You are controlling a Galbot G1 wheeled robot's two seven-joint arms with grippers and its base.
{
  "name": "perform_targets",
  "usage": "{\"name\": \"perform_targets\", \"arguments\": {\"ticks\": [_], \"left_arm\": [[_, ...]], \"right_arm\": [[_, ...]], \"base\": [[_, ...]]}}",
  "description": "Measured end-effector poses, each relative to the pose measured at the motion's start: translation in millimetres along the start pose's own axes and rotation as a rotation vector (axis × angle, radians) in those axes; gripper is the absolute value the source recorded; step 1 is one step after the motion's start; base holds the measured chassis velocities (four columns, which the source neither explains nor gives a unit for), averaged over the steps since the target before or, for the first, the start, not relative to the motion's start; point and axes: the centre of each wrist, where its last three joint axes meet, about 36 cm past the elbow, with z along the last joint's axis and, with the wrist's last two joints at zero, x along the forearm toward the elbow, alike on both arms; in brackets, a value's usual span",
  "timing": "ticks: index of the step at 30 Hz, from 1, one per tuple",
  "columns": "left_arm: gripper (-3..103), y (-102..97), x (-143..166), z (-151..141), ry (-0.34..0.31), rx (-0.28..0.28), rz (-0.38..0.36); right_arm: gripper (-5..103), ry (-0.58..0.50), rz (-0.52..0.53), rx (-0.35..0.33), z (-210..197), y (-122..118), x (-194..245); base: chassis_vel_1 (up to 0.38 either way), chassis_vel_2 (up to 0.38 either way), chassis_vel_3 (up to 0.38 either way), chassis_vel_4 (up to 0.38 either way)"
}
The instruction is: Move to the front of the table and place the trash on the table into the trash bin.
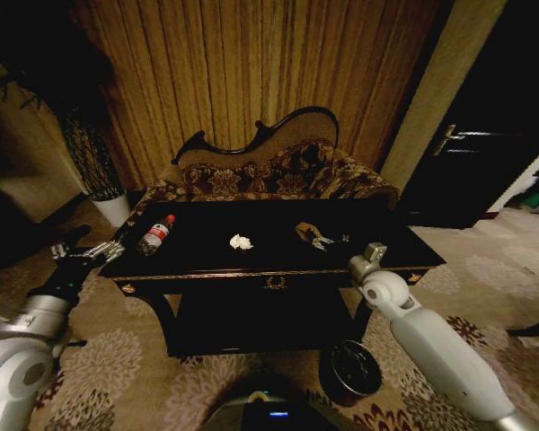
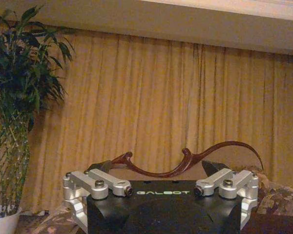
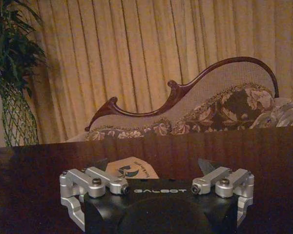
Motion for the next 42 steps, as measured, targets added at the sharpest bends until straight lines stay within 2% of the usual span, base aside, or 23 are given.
{"name": "perform_targets", "arguments": {"ticks": [12, 24, 42], "left_arm": [[100, 0.2, -1, 2, 0.002, 0.005, 0.002], [100, 0.1, 0, 3, -0.007, 0.009, 0.018], [100, -1.0, 1, 1, -0.018, 0.008, 0.022]], "right_arm": [[100, 0.029, -0.004, 0.063, 16, 10, 10], [100, 0.026, 0.018, 0.066, 13, 0, -1], [101, 0.03, 0.018, 0.081, 16, 2, -1]], "base": [[0.0, 0.0, 0.0, 0.0], [0.0, 0.0, 0.0, 0.0], [0.0, 0.0, 0.0, 0.0]]}}
